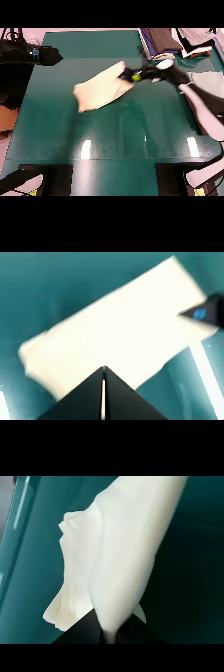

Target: Fold the shirts.

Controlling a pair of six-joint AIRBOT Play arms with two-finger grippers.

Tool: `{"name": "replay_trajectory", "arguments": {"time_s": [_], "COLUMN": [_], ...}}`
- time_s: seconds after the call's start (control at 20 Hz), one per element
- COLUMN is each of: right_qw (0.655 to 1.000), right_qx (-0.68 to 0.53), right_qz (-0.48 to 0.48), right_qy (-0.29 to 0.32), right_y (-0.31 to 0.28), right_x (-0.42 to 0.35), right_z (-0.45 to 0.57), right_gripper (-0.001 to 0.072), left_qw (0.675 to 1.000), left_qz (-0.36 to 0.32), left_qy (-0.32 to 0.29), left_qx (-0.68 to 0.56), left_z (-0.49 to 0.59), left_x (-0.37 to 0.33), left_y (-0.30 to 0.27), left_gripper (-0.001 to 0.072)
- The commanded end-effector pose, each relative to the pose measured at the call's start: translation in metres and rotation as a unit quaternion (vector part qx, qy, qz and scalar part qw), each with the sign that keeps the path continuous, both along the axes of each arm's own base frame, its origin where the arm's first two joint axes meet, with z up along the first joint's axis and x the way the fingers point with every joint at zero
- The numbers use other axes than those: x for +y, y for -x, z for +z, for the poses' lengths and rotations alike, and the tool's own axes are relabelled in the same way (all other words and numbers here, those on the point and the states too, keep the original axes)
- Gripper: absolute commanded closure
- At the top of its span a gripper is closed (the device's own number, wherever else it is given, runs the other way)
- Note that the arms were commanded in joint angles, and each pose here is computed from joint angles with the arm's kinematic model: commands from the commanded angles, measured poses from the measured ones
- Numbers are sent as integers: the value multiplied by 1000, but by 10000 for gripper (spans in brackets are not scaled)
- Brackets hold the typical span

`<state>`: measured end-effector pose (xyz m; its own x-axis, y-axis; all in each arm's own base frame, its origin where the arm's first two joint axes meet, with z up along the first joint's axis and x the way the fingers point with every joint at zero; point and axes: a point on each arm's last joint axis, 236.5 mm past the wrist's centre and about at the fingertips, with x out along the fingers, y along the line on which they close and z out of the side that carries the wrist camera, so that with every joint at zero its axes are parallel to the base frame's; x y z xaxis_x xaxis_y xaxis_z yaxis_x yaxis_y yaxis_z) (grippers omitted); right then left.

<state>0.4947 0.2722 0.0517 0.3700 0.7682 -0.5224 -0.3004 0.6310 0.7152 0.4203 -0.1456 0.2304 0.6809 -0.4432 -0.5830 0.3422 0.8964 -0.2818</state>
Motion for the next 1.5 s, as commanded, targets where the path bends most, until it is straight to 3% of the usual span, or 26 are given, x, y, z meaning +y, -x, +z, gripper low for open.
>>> {"name": "replay_trajectory", "arguments": {"time_s": [0.0, 0.3, 0.55, 0.85, 1.2, 1.45], "right_qw": [992, 949, 910, 887, 854, 840], "right_qx": [-36, -63, -65, -141, -253, -250], "right_qz": [-84, -278, -386, -424, -425, -415], "right_qy": [83, 134, 141, 118, 162, 245], "right_y": [-19, -5, 13, -6, -17, 10], "right_x": [-129, -345, -449, -465, -478, -491], "right_z": [40, 96, 101, 142, 243, 255], "right_gripper": [697, 696, 696, 696, 696, 697], "left_qw": [999, 995, 994, 994, 994, 994], "left_qz": [-32, -94, -104, -104, -106, -107], "left_qy": [6, 22, 29, 27, 25, 24], "left_qx": [-11, -40, -16, -13, -10, -9], "left_z": [4, 10, -4, -6, -8, -8], "left_x": [-31, -98, -115, -115, -115, -115], "left_y": [7, 19, 22, 22, 23, 24], "left_gripper": [687, 686, 686, 686, 686, 686]}}
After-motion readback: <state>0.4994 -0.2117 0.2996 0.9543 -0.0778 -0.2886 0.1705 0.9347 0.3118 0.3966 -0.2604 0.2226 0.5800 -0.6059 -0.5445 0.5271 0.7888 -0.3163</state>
